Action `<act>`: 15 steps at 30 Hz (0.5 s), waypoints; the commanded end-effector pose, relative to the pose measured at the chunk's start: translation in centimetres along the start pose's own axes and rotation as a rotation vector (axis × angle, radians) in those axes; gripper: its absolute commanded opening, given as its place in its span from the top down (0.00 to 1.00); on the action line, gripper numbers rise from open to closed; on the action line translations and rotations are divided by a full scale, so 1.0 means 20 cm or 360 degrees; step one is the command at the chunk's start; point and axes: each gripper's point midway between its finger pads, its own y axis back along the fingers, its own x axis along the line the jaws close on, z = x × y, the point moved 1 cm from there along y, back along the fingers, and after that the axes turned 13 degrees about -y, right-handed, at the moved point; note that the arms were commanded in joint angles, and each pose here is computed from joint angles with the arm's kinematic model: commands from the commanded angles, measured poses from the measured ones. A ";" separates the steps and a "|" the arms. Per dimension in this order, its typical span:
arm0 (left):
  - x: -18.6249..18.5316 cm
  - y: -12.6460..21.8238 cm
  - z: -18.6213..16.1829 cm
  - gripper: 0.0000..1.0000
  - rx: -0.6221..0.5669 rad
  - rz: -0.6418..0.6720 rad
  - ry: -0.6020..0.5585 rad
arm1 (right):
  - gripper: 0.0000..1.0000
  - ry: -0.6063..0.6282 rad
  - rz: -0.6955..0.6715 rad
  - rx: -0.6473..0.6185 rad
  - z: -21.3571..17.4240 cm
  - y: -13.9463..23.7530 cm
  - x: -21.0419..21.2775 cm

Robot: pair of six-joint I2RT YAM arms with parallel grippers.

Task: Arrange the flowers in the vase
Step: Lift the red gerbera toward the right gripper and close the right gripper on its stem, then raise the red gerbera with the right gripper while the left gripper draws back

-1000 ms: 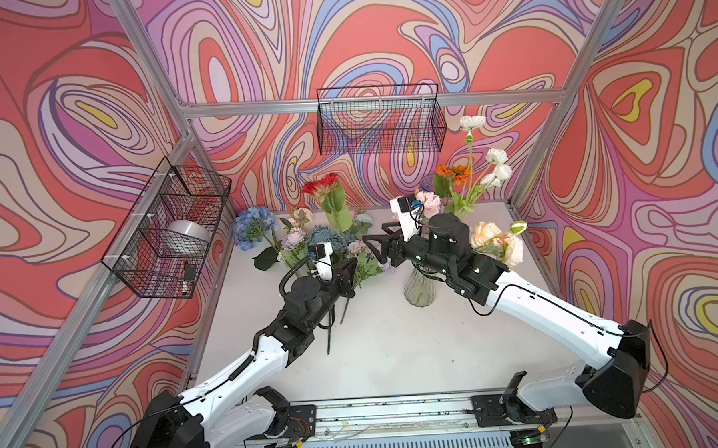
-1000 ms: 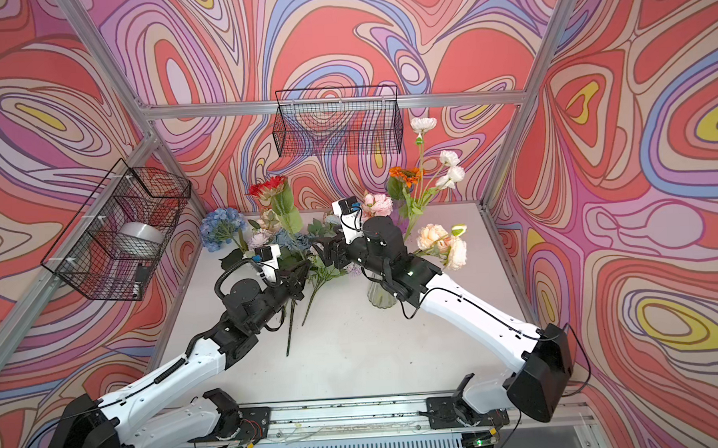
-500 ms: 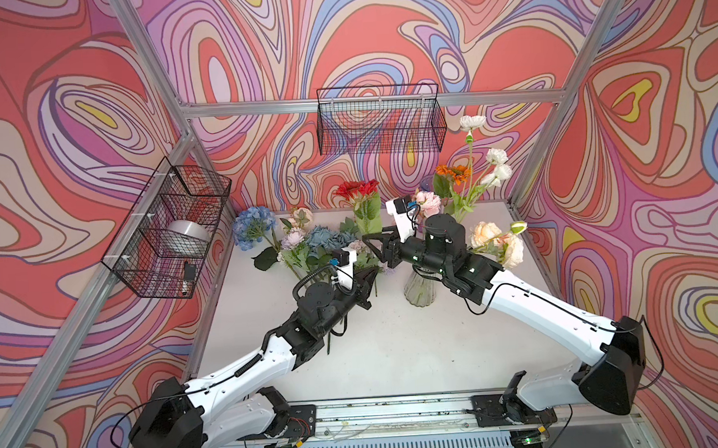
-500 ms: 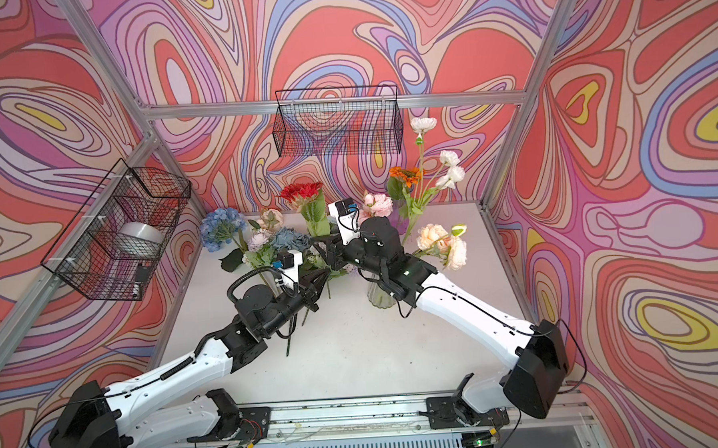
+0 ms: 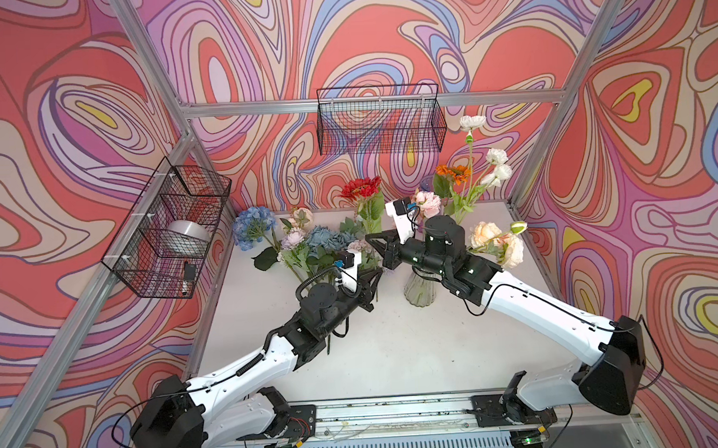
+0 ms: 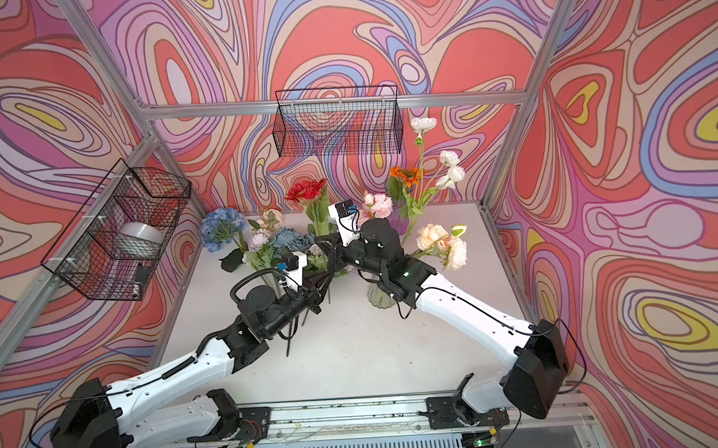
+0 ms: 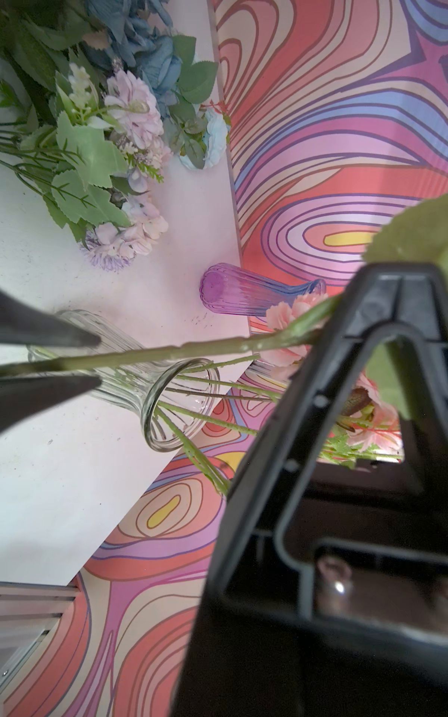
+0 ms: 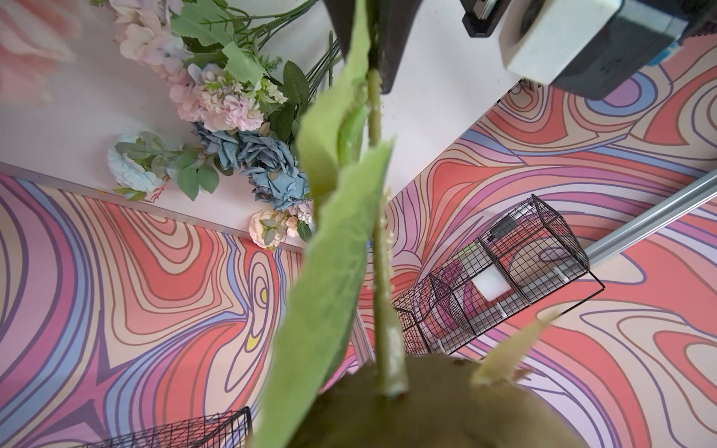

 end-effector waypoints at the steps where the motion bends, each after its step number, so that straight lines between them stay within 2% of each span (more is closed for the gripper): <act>1: 0.00 0.01 0.13 0.24 -0.0137 0.0031 0.0019 | 1.00 0.0003 -0.0011 0.0009 -0.03 0.02 -0.01; 2: 0.02 0.02 0.13 0.16 -0.0140 0.0063 0.0029 | 1.00 0.0012 -0.0019 0.0000 -0.02 0.03 -0.01; 3: 0.04 0.03 0.12 0.13 -0.0141 0.0097 0.0036 | 1.00 0.0026 -0.0037 -0.0005 -0.02 0.04 -0.01; 9: 0.21 0.07 0.00 0.00 -0.0042 0.0408 0.0123 | 1.00 0.0161 -0.0294 -0.0121 0.08 0.21 -0.08; 15: 0.46 0.17 -0.16 0.00 0.0078 0.0820 0.0339 | 1.00 0.0287 -0.0582 -0.0400 0.25 0.47 -0.14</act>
